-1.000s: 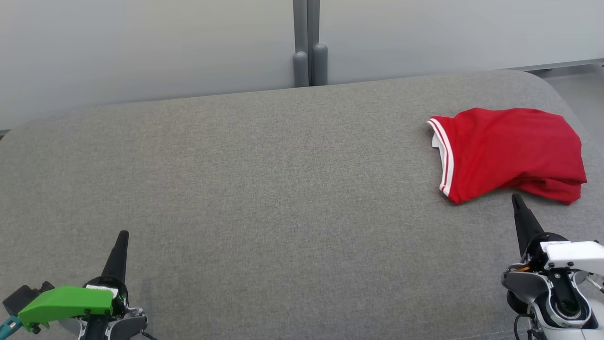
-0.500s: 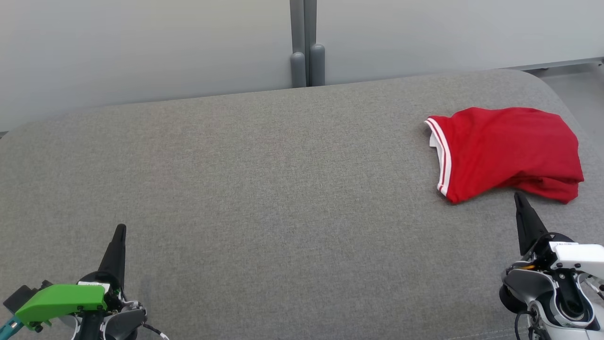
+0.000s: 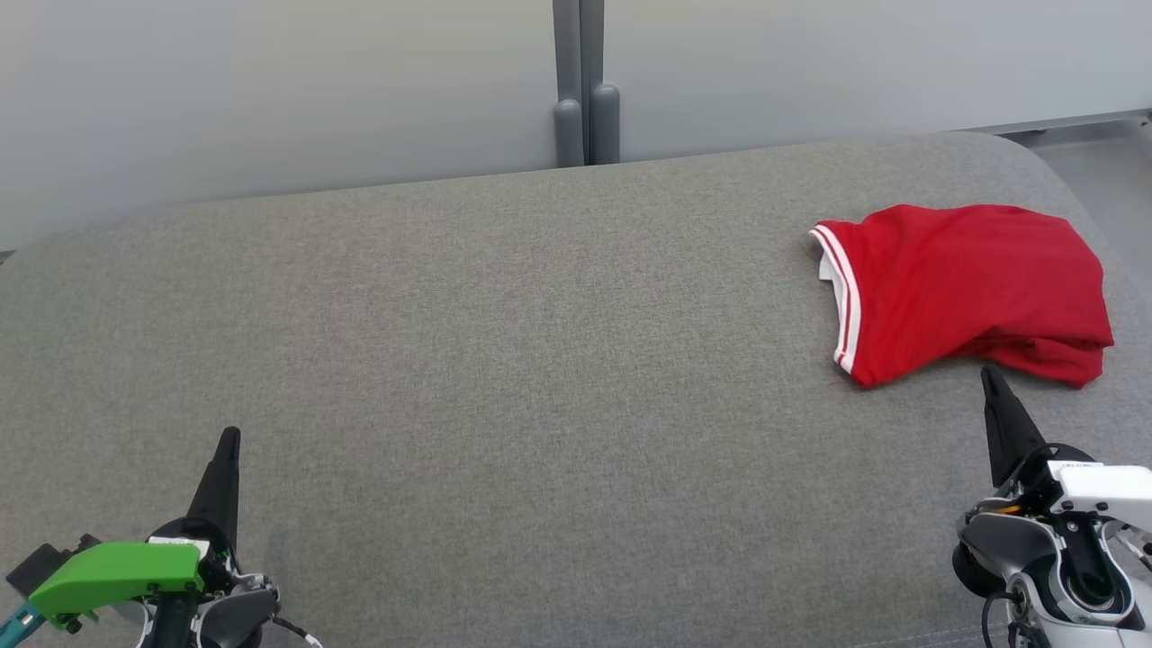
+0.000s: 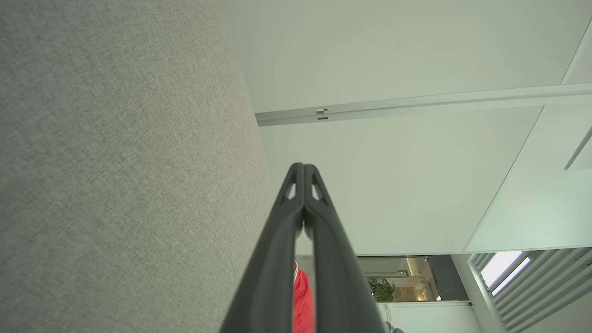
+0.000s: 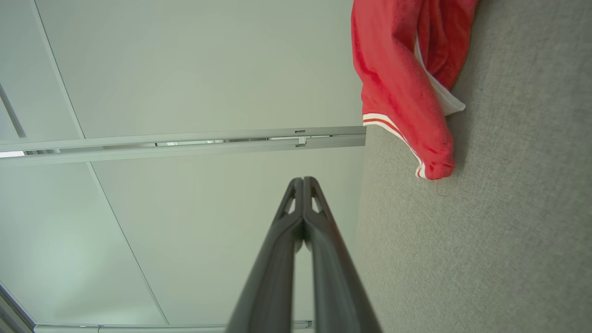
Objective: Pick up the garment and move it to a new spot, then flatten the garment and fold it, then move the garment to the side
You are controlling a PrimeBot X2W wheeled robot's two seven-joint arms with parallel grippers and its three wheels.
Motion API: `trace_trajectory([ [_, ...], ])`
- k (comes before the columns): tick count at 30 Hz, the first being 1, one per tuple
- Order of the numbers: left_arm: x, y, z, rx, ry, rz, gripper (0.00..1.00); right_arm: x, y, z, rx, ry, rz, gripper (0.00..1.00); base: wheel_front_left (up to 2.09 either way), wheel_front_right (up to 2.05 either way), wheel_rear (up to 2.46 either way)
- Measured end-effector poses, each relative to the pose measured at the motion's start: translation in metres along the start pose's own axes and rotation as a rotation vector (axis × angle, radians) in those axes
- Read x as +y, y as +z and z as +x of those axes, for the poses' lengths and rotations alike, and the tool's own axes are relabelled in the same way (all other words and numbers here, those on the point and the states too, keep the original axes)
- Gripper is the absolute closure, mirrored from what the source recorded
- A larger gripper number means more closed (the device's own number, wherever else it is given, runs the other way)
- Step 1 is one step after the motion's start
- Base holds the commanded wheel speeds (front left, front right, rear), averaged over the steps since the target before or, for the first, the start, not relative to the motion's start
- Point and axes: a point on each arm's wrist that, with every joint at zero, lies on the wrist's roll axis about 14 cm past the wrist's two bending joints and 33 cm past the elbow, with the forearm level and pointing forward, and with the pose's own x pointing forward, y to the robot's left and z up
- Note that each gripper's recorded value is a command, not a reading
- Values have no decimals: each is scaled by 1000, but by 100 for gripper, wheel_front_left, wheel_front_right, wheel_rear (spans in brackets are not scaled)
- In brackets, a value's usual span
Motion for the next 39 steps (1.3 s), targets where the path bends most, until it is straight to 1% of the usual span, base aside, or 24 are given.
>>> trace_trajectory([
  [39, 0, 0, 0, -1, -2, 0, 100, 1, 0, 1, 0, 3, 0, 100, 0, 0, 0],
])
